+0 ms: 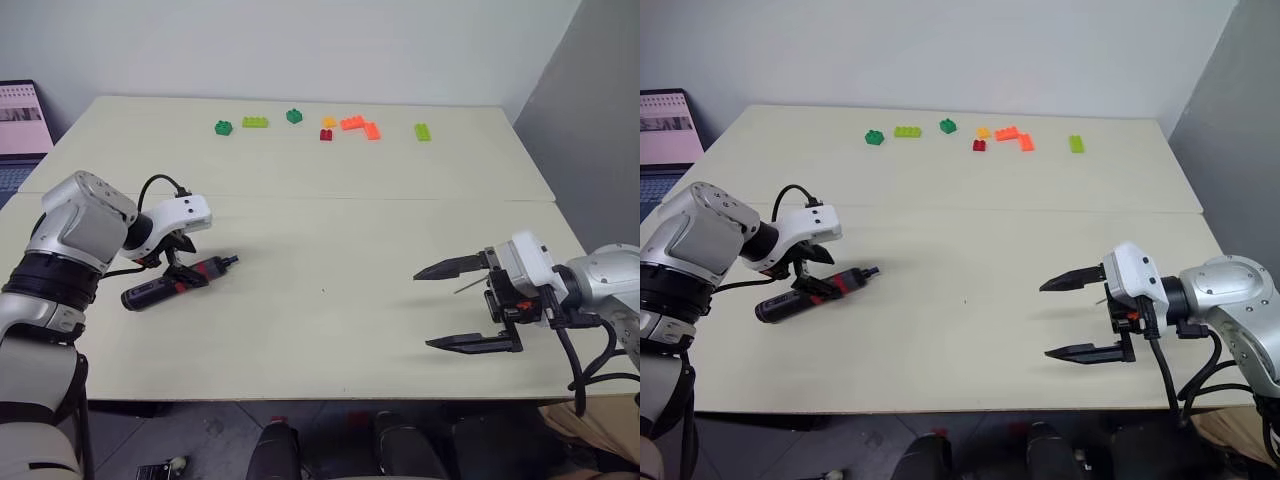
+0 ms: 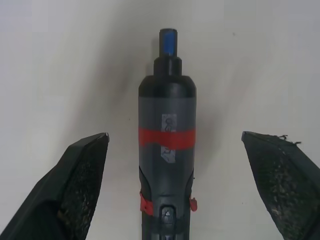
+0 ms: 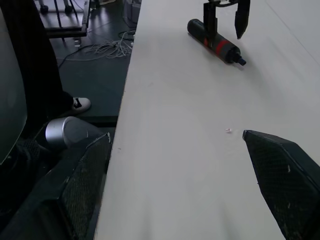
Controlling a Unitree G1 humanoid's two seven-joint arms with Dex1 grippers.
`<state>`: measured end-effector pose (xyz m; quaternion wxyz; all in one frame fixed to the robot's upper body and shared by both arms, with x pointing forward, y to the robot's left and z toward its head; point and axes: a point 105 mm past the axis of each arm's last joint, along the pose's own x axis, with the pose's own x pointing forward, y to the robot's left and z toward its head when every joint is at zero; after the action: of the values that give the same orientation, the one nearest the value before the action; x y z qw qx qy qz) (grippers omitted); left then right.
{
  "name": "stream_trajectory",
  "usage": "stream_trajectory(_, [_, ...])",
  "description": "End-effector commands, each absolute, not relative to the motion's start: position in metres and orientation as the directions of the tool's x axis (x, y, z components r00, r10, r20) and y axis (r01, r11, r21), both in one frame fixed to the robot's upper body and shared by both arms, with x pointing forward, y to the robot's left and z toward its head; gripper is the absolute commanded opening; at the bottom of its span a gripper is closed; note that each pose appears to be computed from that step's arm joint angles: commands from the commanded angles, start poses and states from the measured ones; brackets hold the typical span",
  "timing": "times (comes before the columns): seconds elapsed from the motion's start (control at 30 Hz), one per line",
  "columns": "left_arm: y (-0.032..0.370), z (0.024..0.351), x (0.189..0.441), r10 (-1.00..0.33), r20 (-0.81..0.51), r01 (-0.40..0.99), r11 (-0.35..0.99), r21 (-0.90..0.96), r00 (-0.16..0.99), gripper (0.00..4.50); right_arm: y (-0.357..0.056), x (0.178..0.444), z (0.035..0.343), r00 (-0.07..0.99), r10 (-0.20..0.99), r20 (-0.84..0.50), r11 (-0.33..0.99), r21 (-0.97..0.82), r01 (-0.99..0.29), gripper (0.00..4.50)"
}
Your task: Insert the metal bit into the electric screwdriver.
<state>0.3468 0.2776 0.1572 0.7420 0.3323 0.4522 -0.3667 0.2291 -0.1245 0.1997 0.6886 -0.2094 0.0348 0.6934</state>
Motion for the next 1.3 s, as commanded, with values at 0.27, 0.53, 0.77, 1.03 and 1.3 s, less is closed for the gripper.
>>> stream_trajectory(0.27, [0.264,0.155,0.355,-0.258,-0.911,0.850,0.503,0.158,0.322,4.46,-0.119,0.230,0.204,-0.002,0.940,-0.341,-0.102,-0.277,-0.955,4.50])
stream_trajectory(0.53, [0.260,0.149,0.365,-0.226,-0.920,0.866,0.463,0.189,0.321,4.46,-0.117,0.227,0.203,-0.006,0.941,-0.339,-0.105,-0.274,-0.956,4.50])
stream_trajectory(0.77, [0.257,0.148,0.375,-0.217,-0.917,0.865,0.457,0.207,0.334,4.46,-0.117,0.227,0.202,-0.001,0.941,-0.339,-0.100,-0.273,-0.957,4.50])
stream_trajectory(1.03, [0.254,0.142,0.377,-0.211,-0.923,0.880,0.427,0.209,0.322,4.46,-0.118,0.227,0.202,0.003,0.941,-0.339,-0.097,-0.275,-0.957,4.50])
stream_trajectory(1.3, [0.251,0.132,0.374,-0.213,-0.934,0.895,0.407,0.182,0.287,3.25,-0.117,0.226,0.201,0.006,0.941,-0.338,-0.092,-0.275,-0.957,4.50])
